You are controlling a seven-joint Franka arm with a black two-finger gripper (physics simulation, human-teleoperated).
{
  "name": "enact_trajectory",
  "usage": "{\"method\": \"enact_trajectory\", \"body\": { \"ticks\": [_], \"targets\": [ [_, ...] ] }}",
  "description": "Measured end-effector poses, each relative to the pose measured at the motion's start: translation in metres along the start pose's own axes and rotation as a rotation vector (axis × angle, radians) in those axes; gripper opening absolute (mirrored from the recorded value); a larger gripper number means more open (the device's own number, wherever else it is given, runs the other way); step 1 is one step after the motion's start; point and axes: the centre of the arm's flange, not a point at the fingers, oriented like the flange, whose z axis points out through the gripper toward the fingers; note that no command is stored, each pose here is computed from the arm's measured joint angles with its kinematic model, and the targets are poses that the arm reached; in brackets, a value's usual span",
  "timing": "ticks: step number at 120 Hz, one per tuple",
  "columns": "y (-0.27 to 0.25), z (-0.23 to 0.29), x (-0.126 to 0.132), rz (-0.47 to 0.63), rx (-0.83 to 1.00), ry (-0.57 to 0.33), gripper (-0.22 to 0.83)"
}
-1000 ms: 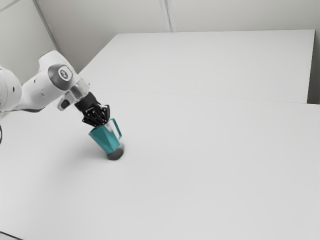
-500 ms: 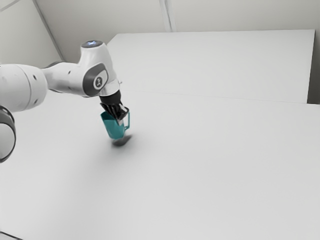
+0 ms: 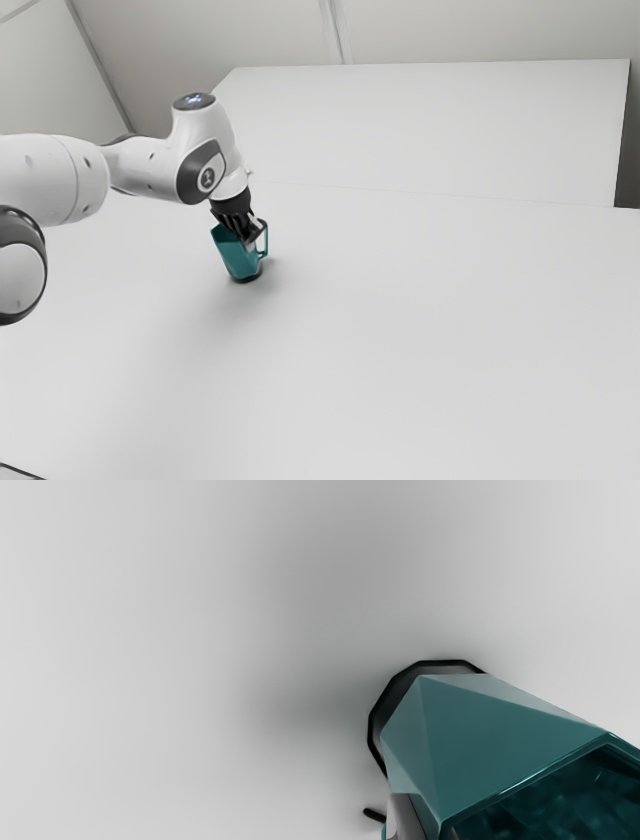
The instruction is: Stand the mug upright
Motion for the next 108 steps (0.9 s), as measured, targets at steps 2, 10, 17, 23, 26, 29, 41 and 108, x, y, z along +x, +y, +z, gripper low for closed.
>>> {"method": "enact_trajectory", "body": {
  "ticks": [2, 10, 17, 23, 26, 29, 41, 108],
  "targets": [
    [0.0, 0.001, 0.0, 0.0, 0.0, 0.001, -0.17],
    [0.0, 0.005, 0.0, 0.0, 0.001, 0.005, -0.17],
    [0.0, 0.007, -0.001, 0.0, 0.001, 0.005, -0.08],
    [0.001, 0.005, -0.002, 0.0, -0.001, 0.0, 0.03],
    [0.002, 0.003, -0.002, -0.001, -0.002, -0.003, 0.09],
    [0.002, 0.0, -0.002, -0.001, -0.004, -0.007, 0.14],
    [0.004, -0.014, -0.004, -0.002, -0.011, -0.026, 0.32],
    [-0.005, -0.221, 0.033, -0.013, -0.034, -0.07, 0.59]
  ]
}}
